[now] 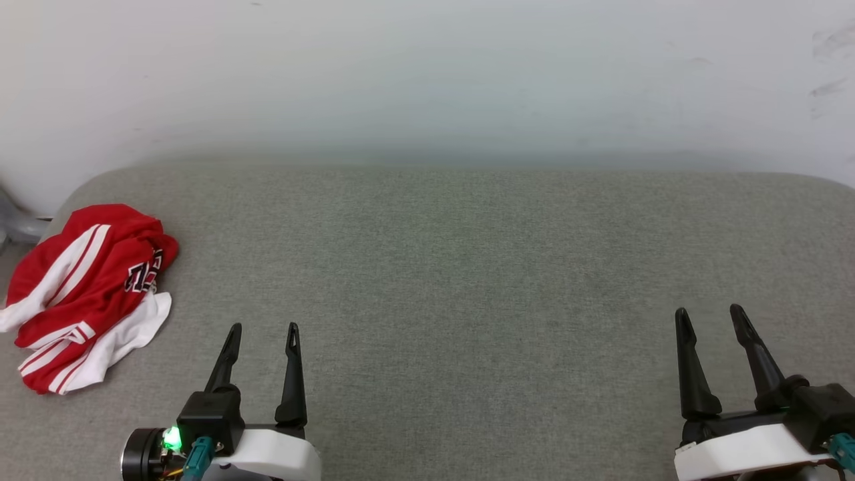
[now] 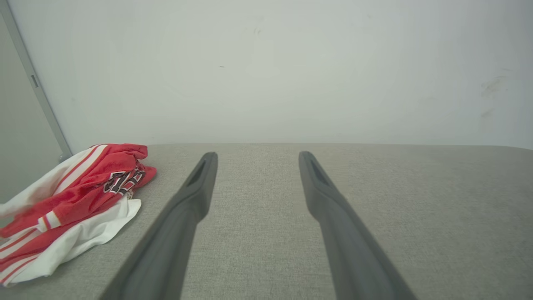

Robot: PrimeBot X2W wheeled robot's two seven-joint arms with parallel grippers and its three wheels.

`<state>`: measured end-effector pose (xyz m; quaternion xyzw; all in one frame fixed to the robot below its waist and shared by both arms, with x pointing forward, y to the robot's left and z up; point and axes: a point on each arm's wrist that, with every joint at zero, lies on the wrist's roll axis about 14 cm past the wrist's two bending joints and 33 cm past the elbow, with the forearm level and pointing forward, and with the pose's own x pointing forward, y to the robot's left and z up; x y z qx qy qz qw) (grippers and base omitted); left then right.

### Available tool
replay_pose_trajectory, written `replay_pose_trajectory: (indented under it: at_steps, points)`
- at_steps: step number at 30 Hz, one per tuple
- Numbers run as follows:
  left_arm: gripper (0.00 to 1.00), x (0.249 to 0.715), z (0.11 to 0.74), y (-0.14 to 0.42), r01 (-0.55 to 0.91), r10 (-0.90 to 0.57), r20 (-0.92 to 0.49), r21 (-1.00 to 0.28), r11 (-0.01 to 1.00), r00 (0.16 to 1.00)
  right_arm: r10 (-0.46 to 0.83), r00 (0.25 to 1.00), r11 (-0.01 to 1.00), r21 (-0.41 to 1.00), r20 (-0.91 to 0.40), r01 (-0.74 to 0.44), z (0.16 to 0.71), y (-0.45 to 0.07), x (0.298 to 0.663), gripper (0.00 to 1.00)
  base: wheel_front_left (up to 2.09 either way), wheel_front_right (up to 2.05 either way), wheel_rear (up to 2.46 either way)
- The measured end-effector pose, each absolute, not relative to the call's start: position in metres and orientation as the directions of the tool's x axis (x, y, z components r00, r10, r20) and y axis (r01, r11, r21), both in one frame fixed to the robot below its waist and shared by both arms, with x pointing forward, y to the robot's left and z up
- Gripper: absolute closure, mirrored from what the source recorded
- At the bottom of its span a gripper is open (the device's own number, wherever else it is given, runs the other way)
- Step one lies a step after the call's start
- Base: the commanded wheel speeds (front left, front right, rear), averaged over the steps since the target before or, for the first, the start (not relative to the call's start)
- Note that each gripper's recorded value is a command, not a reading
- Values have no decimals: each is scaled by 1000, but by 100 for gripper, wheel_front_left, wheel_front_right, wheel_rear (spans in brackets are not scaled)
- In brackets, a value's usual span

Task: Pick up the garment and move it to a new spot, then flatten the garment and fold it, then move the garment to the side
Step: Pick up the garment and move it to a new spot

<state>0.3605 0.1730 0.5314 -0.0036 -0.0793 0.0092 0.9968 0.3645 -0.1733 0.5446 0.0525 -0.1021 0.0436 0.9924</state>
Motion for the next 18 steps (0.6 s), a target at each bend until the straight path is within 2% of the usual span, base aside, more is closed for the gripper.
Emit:
replay_pose_trajectory:
  at_steps: [18]
  points:
    - [0,326,531,234,-215,215,157,-18,976,964,256,946,957,89,199,-278,542,-110,388,0,0,0,0]
